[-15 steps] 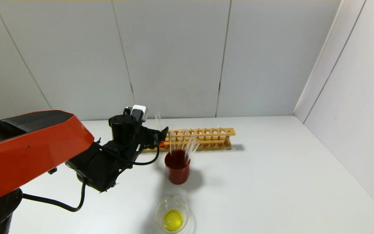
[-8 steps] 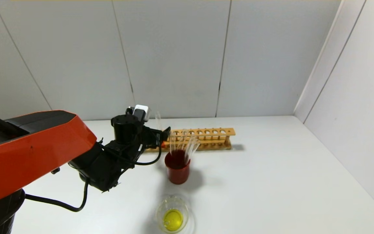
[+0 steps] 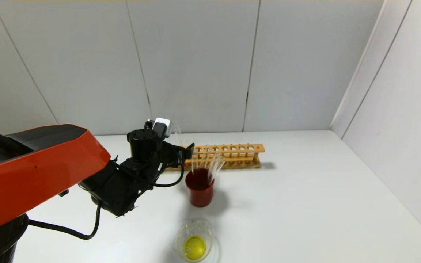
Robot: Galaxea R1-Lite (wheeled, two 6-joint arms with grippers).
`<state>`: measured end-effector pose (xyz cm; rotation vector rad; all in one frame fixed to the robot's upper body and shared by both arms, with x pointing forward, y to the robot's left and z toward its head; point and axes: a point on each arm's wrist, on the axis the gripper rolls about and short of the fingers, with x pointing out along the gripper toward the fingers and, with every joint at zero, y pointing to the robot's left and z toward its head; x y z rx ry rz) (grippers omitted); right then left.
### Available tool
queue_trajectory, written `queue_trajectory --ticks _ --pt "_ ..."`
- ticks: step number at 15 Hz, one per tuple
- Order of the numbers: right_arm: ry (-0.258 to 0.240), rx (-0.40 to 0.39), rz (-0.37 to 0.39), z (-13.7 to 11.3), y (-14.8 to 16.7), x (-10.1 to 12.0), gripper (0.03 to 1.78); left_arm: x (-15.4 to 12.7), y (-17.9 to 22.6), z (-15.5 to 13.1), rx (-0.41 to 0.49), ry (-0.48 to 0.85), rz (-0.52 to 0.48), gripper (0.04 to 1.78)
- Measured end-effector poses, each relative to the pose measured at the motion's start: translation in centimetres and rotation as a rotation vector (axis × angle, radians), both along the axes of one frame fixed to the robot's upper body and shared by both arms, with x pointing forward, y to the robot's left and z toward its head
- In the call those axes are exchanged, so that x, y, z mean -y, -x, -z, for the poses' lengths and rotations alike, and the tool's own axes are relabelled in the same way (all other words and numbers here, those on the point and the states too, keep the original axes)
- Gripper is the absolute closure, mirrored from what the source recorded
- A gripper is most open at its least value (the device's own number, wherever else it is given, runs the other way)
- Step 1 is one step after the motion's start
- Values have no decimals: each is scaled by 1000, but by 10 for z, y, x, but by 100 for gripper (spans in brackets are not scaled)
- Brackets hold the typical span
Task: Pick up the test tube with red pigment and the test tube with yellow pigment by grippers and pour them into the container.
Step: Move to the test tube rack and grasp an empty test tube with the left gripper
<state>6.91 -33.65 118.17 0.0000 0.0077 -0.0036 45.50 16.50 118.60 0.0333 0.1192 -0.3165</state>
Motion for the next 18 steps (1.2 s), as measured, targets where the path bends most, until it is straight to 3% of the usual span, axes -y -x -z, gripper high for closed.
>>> queue_trajectory --ticks 13,15,18 --pt "0 0 0 0 0 0 11 -5 -10 3 5 3 -29 11" --pt "0 0 0 0 0 0 11 -5 -11 4 5 2 -30 24" --pt "0 0 0 0 0 0 11 -5 -11 4 4 2 -26 64"
